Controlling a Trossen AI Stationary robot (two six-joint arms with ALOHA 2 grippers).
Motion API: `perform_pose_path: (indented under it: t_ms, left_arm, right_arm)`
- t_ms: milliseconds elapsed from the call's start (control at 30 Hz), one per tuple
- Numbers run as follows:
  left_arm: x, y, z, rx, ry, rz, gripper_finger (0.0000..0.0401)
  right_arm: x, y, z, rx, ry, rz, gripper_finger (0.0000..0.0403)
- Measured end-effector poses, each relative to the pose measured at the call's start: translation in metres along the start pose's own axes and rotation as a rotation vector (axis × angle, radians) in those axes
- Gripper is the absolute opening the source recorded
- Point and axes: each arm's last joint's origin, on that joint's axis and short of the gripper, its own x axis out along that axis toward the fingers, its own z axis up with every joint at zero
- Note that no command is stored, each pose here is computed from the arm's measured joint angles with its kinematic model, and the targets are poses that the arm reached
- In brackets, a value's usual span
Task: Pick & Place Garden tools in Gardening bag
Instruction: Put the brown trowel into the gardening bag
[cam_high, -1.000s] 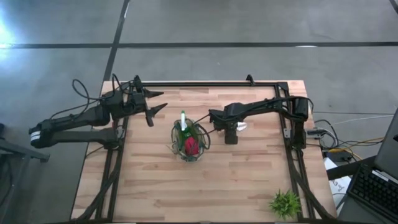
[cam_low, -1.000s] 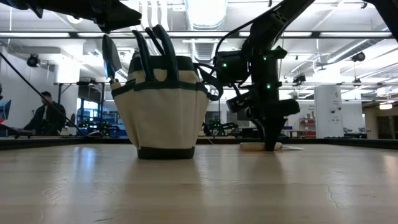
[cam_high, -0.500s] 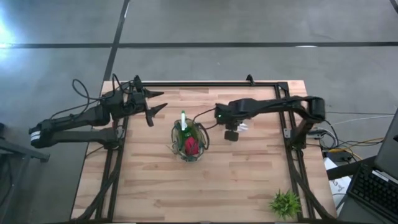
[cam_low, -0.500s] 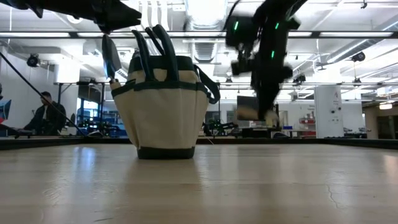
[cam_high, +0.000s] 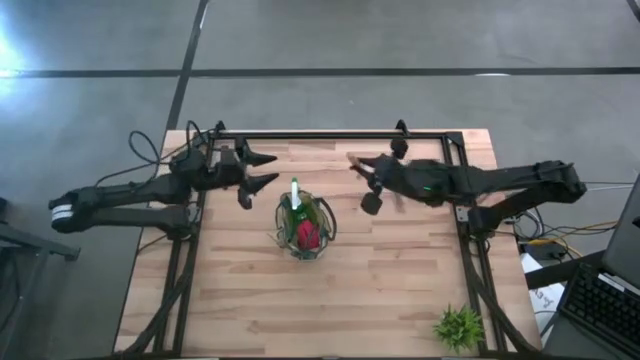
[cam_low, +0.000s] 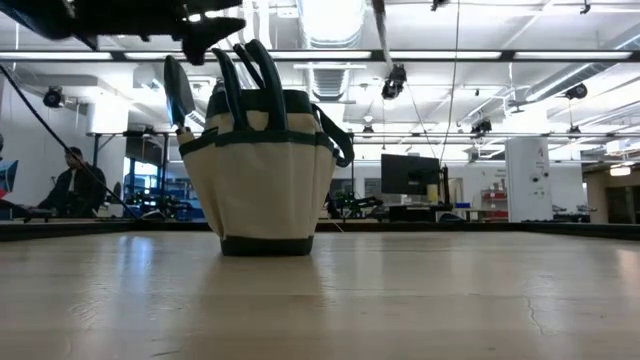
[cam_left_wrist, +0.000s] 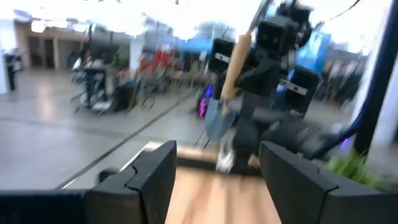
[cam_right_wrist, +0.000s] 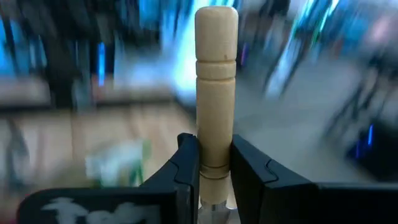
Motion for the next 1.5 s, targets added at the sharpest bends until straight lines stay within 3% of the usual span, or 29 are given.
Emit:
perform_pose_path:
  t_ms: [200, 433, 600, 733, 1067, 1167, 1300, 1500]
  left_arm:
    - [0.013, 0.000, -0.009, -0.175, -0.276, -0.138, 0.0232]
    - [0.033, 0.000, -0.011, -0.429, -0.438, -0.375, 0.0232]
    - [0.054, 0.004, -0.019, -0.648, -0.361, -0.451, 0.0231]
    - [0.071, 0.006, -0.026, -0.698, -0.275, -0.513, 0.0229]
    - [0.109, 0.002, -0.027, -0.586, -0.031, -0.858, 0.0229]
    - [0.116, 0.002, -0.026, -0.586, -0.026, -0.870, 0.0229]
    - [0.118, 0.004, -0.027, -0.618, -0.037, -0.840, 0.0229]
    - [0.117, 0.003, -0.021, -0.631, -0.044, -0.847, 0.0229]
  right_arm:
    - [-0.017, 0.019, 0.008, -0.043, -0.437, -0.003, 0.0050]
    - [-0.003, 0.041, -0.004, -0.112, -0.618, 0.106, 0.0050]
    - [0.003, 0.048, 0.009, -0.113, -0.627, 0.184, 0.0050]
    - [0.003, 0.051, 0.021, -0.046, -0.578, 0.305, 0.0050]
    - [-0.004, 0.046, 0.053, 0.134, -0.568, 0.611, 0.0050]
    - [-0.007, 0.047, 0.056, 0.073, -0.611, 0.704, 0.0050]
    - [-0.009, 0.056, 0.049, -0.177, -0.612, 0.639, 0.0050]
    - [0.004, 0.064, 0.032, -0.381, -0.386, 0.275, 0.0050]
